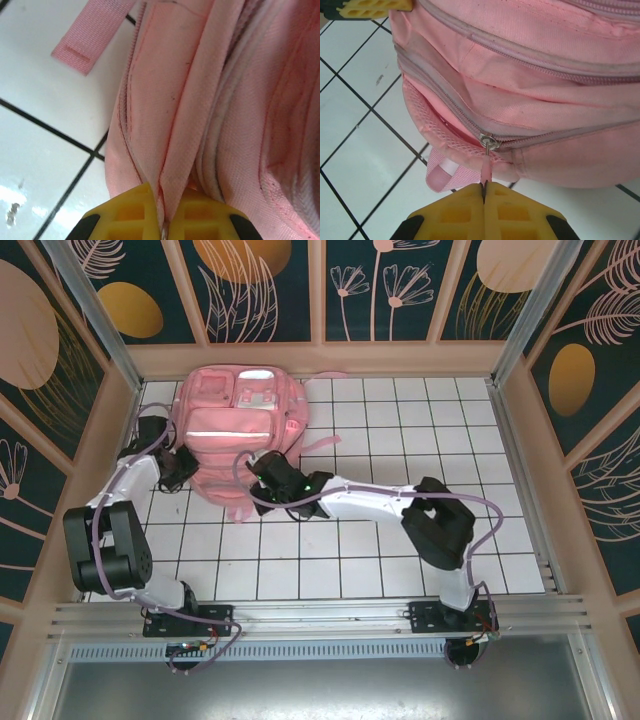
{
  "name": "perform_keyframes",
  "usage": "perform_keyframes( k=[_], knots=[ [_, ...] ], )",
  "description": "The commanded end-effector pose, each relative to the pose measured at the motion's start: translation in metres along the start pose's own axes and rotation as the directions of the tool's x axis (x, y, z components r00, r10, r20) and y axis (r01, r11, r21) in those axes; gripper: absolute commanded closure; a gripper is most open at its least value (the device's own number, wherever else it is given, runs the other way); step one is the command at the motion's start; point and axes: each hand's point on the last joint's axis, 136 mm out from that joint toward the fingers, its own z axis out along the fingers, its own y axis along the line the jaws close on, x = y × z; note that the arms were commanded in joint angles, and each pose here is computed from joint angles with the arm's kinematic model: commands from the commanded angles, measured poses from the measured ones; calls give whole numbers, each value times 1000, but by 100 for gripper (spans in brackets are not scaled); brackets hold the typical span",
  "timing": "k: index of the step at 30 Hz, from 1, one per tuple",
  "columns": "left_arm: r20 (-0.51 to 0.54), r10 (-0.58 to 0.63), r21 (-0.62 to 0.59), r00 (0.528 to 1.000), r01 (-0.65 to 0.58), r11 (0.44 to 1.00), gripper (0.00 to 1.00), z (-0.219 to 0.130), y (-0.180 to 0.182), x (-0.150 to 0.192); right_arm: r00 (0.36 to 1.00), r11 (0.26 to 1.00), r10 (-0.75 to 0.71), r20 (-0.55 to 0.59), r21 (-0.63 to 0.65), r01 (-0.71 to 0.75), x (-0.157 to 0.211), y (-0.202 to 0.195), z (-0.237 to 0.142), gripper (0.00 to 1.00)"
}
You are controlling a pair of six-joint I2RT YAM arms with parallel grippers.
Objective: Pack the student bag
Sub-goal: Zip the student bag at the top-center of the table.
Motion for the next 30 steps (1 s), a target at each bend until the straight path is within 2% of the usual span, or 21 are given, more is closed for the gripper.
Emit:
perform_keyframes(
  k=[1, 2, 5, 7, 10, 15, 21, 27, 30],
  knots=[
    [121, 2, 91, 993, -13, 996, 80, -17, -22, -38, 998, 1000, -17, -56, -12, 17, 9, 4, 10, 100],
    [116, -4, 102, 993, -8, 995, 75, -20, -24, -35, 998, 1000, -11, -63, -7, 10, 12, 0, 13, 100],
    [95, -28, 129, 995, 15, 992, 52, -26, -24, -24, 997, 1000, 12, -75, 2, -12, 18, -8, 17, 100],
    [78, -46, 152, 996, 33, 988, 46, -31, -24, -13, 997, 1000, 20, -77, 3, -20, 21, -11, 18, 100],
    [41, -82, 175, 996, 73, 982, 46, -37, -19, 6, 996, 1000, 27, -81, 14, -26, 23, -16, 21, 100],
    [-63, -164, 297, 984, 175, 939, 47, -40, -29, 48, 996, 999, 32, -84, 21, -31, 24, -20, 27, 100],
    [-149, -170, 342, 974, 212, 916, 48, -26, -47, 91, 995, 999, 45, -87, 8, -45, 24, -25, 34, 100],
    [-171, -158, 311, 972, 206, 928, 49, -7, -44, 102, 993, 999, 52, -110, -11, -54, 27, -24, 43, 99],
    [-167, -156, 305, 974, 201, 931, 50, -3, -45, 100, 991, 998, 64, -115, -12, -66, 29, -26, 48, 91]
  ],
)
